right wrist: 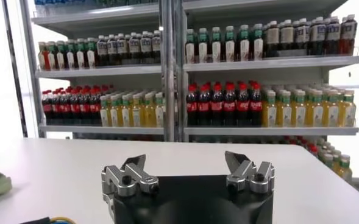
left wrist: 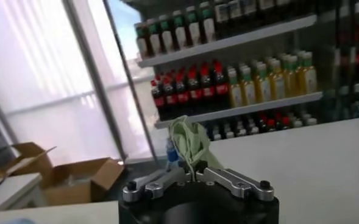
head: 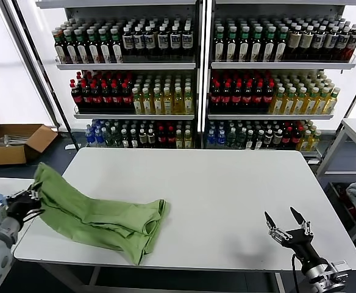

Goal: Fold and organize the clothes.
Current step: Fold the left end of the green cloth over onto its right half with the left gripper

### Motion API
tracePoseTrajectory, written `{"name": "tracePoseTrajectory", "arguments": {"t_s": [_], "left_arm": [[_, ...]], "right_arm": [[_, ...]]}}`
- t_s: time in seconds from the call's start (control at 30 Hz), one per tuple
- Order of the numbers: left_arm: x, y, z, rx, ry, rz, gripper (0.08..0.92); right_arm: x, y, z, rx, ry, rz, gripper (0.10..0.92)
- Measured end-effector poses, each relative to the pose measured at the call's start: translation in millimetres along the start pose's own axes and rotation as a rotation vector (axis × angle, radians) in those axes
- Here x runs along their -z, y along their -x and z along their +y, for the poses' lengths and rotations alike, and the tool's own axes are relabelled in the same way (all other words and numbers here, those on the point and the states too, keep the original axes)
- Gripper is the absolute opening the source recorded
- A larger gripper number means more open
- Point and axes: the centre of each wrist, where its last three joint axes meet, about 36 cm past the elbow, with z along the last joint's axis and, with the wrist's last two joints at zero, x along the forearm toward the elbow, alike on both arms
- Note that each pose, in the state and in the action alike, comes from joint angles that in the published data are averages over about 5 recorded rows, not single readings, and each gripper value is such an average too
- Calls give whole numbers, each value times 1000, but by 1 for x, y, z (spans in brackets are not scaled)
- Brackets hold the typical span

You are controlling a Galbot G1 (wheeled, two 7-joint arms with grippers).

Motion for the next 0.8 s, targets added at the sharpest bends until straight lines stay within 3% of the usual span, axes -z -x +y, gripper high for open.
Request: {"name": "tracePoseTrajectory", "arguments": {"t_s": [0.43,0.8], "left_arm": [[-28,-22,-120,-272,-15,12,96],[-54,-41,-188,-419,-30,56,96]], "right_arm": [[-5,-12,-6,-31,-3,7,823],[-10,-13,-8,-38,-1,13,823]]}}
